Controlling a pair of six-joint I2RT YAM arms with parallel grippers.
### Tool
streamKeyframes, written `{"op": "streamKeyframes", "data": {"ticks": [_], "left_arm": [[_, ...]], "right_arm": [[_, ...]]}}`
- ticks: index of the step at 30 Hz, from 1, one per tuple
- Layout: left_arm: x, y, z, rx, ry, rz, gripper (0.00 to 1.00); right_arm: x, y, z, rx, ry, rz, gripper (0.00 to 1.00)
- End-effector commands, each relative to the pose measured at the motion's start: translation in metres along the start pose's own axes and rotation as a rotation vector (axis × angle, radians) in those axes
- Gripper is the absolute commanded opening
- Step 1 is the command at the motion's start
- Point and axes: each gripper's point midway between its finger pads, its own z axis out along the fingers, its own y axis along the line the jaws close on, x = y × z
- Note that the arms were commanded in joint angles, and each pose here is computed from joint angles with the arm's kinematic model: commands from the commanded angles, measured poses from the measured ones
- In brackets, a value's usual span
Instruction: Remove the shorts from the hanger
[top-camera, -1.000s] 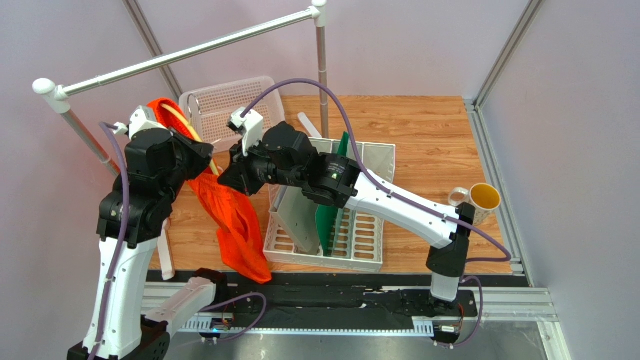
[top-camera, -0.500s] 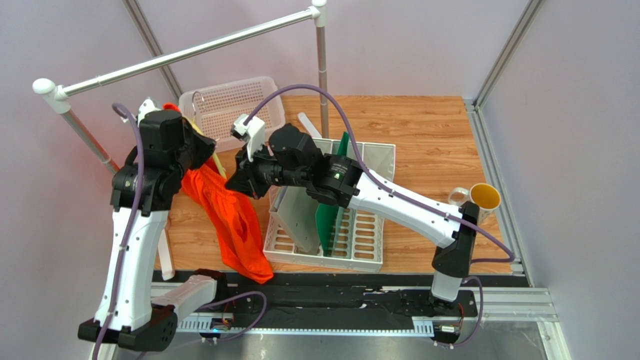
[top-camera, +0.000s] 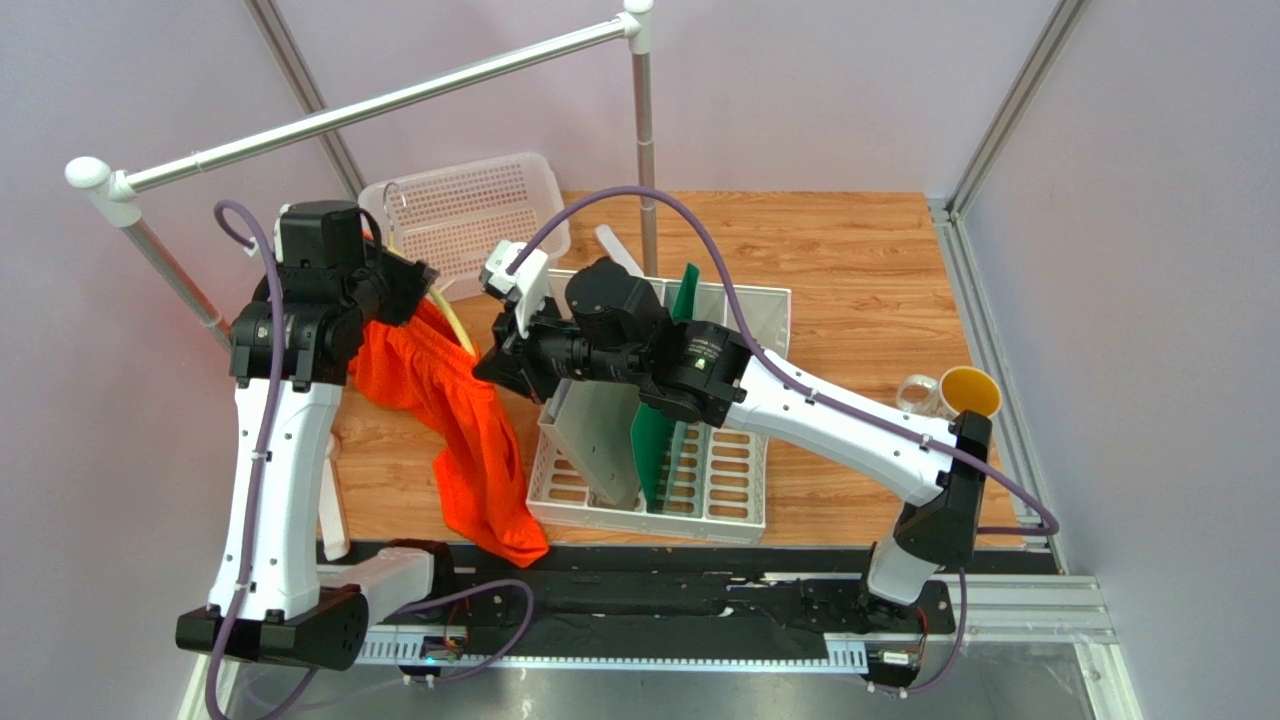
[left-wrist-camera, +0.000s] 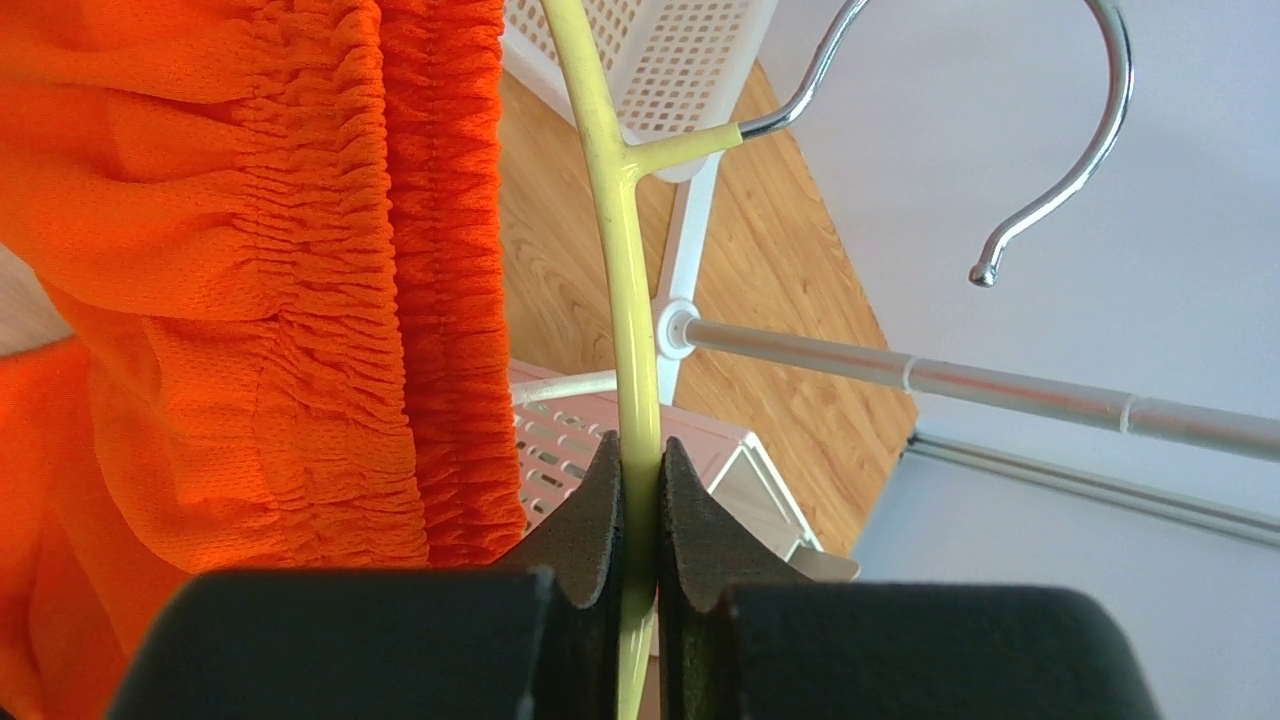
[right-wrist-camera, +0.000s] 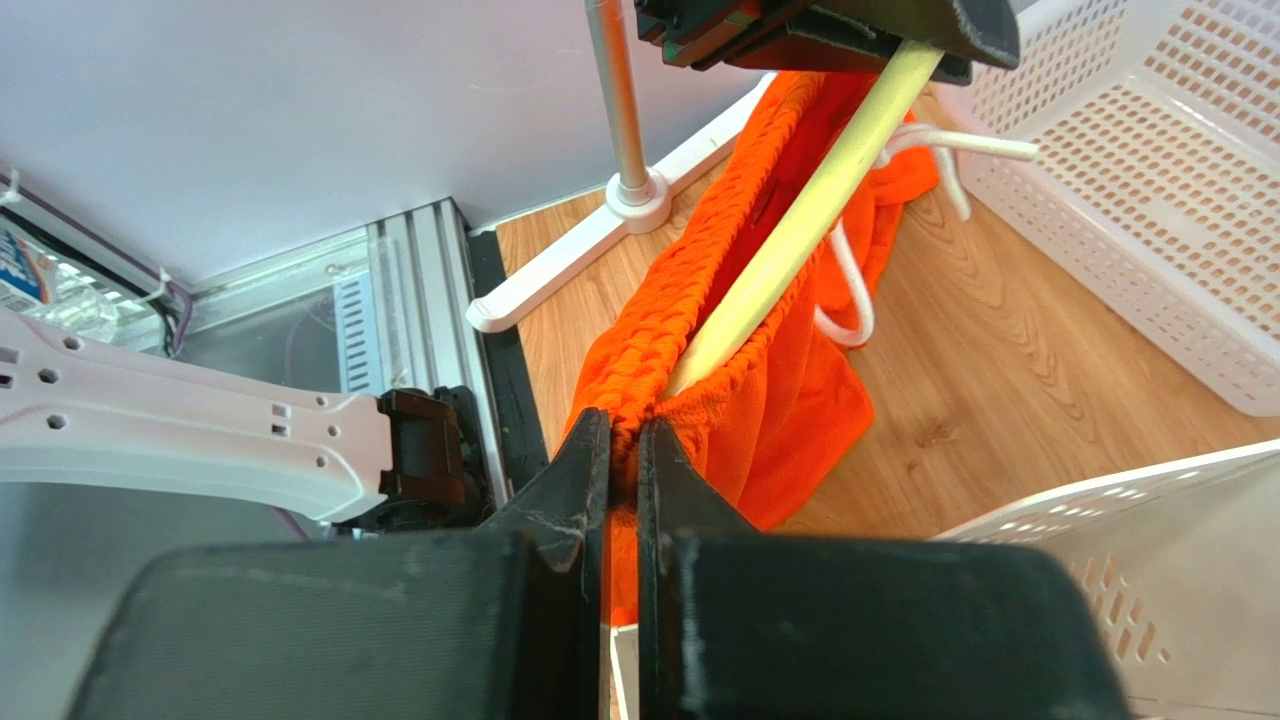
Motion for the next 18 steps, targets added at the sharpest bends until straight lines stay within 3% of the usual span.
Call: {"op": "streamKeyframes", "data": {"ticks": [1, 5, 12, 18], "left_arm": [[-0.049, -0.055, -0.005, 0.185, -0.143, -0.198, 0.0], [-0.059, -0.062, -0.007, 0.219, -0.171, -0.178, 0.0], [-0.074, -0.08, -0.016, 0.37, -0.261, -0.013, 0.0], [-0.071, -0.071, -0.016, 0.386, -0.269, -0.059, 0.0]], "right_arm": [[0.018, 0.051, -0.016, -0.159, 0.066, -0.019, 0.0], [0.017, 0.045, -0.023, -0.119, 0.053, -0.017, 0.0], [0.018, 0.036, -0.045, -0.053, 0.001, 0.015, 0.0], [0.02, 0.039, -0.034, -0.075, -0.012, 0.032, 0.0]]}}
